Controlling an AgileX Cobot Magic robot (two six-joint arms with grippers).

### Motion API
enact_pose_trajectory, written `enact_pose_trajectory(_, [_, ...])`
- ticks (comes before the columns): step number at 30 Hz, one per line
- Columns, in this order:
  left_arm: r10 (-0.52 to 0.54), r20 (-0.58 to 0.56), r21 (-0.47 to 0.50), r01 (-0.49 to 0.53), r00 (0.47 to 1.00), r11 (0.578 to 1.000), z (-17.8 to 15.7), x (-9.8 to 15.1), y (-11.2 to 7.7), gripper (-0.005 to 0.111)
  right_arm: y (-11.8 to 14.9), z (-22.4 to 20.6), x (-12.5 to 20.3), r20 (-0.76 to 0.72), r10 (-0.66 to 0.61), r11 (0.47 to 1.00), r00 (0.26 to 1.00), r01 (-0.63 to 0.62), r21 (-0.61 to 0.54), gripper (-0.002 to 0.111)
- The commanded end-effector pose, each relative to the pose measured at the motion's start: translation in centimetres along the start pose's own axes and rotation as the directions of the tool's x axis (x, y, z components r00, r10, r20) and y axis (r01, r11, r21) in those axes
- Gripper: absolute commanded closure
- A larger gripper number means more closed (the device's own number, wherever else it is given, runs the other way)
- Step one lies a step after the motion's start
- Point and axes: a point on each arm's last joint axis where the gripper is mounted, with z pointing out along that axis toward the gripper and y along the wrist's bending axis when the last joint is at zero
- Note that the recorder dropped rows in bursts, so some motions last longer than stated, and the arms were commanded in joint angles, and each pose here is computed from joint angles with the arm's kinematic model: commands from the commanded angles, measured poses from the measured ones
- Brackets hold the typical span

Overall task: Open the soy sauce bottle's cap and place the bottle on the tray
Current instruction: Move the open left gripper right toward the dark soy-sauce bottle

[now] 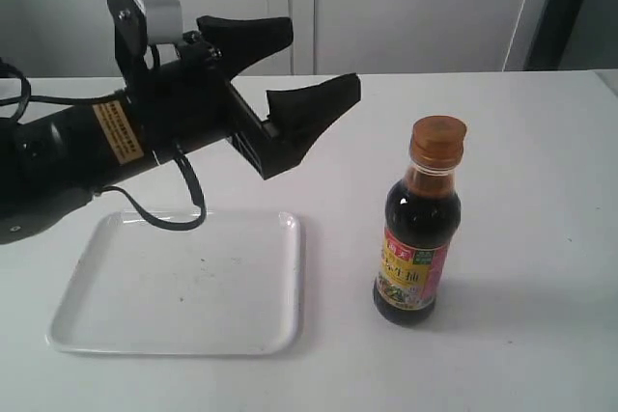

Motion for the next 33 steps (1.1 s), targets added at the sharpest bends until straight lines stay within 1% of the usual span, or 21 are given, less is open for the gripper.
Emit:
enact_pose_trajectory(1, [-0.084,0.013,0.071,0.083,0.996,0.994,0.6,-0.9,-0.6,0.002,0.0,0.0,0.1,0.001,0.007,1.000,1.000,-0.007,0.008,0.108])
enact_pose_trajectory(5, [-0.107,0.006,0.126,0.105,0.994,0.986,1.1,-1.5,-1.0,0.002,0.0,0.0,0.1,0.001,0.007,1.000,1.000,-0.007,0.008,0.108])
enact_pose_trajectory(11, [-0.088,-0.005,0.246,0.086,0.996,0.966,2.6,-1.7,-3.5,0.002,0.0,0.0,0.1,0.001,0.007,1.000,1.000,-0.007,0.008,0.108])
enact_pose_trajectory(16, [-0.098,-0.025,0.279,0.101,0.995,0.955,3.6,-0.8,-4.2,0.002,0.0,0.0,0.1,0.001,0.007,1.000,1.000,-0.007,0.008,0.108])
enact_pose_trajectory(23, [-0.118,-0.060,0.292,0.130,0.991,0.948,4.6,0.4,-3.9,0.002,0.0,0.0,0.1,0.001,0.007,1.000,1.000,-0.007,0.008,0.108])
enact_pose_trajectory(28, [-0.124,-0.069,0.330,0.140,0.990,0.933,5.6,0.7,-4.7,0.002,0.0,0.0,0.1,0.001,0.007,1.000,1.000,-0.007,0.008,0.108])
enact_pose_trajectory(33, [-0.130,-0.089,0.360,0.153,0.988,0.920,6.3,1.6,-5.7,0.002,0.0,0.0,0.1,0.001,0.007,1.000,1.000,-0.007,0.008,0.108])
